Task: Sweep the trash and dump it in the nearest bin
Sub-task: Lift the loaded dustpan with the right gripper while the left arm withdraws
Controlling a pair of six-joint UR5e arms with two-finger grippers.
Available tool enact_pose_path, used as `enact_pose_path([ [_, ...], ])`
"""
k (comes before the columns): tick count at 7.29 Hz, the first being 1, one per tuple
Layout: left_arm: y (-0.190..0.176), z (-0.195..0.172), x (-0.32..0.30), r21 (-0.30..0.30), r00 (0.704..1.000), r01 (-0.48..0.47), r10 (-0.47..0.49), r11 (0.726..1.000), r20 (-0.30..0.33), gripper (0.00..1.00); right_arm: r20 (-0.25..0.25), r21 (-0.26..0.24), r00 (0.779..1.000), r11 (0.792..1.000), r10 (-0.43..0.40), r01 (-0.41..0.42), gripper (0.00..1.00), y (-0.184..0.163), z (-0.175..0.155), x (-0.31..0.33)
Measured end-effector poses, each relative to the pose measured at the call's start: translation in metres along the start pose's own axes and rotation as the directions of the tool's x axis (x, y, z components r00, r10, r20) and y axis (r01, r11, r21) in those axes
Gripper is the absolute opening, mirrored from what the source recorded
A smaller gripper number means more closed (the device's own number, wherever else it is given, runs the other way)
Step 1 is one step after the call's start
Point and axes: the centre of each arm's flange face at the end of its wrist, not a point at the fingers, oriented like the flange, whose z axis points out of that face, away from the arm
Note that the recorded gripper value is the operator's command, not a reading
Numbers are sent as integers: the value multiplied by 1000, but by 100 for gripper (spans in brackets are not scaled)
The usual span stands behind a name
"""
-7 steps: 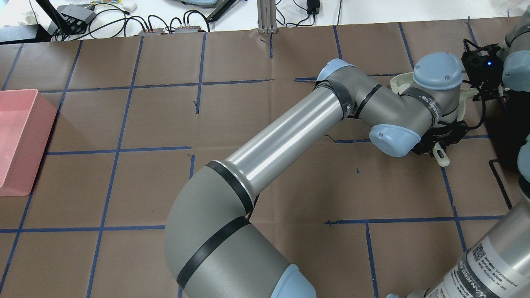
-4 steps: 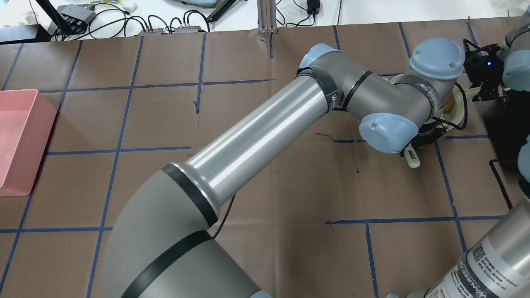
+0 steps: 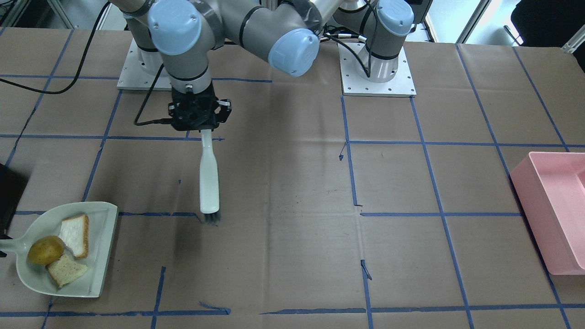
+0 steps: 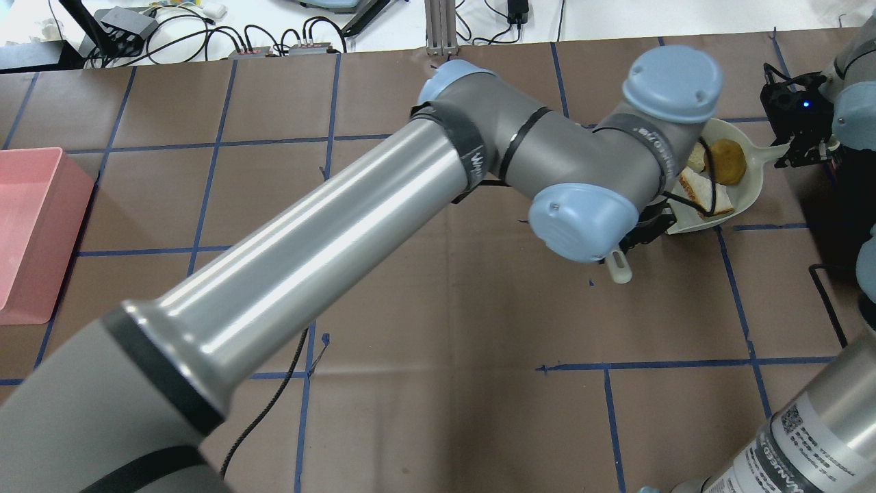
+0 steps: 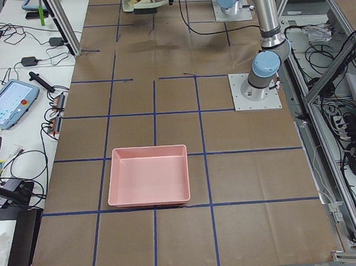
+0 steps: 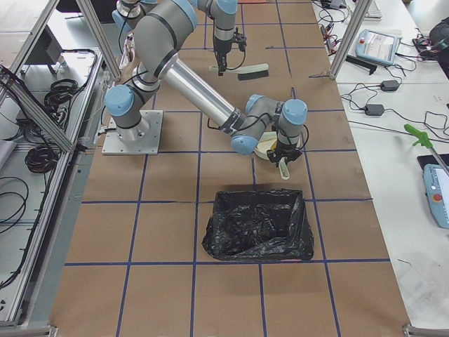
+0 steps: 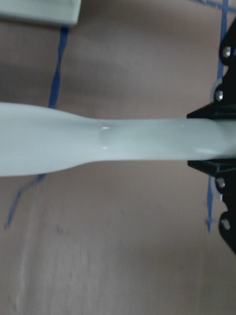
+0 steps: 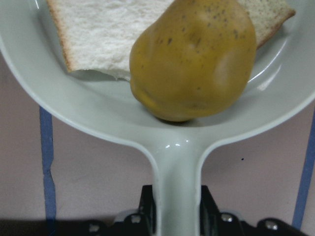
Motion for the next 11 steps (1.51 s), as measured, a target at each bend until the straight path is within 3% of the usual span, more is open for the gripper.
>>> enact_pose_path([
  [3, 70, 39, -86, -71, 998, -5, 9, 997, 67, 0, 3, 27, 1000, 1000, -10, 10, 0, -18, -7, 4],
  [7, 127, 105, -142, -87, 997, -20, 26, 996, 75, 0, 7, 41, 1000, 999, 1, -1, 0, -37, -43, 2],
  [11, 165, 114, -143, -49, 994, -94, 96, 994, 48, 0, -3, 37, 1000, 999, 9, -9, 0, -45, -114, -19],
])
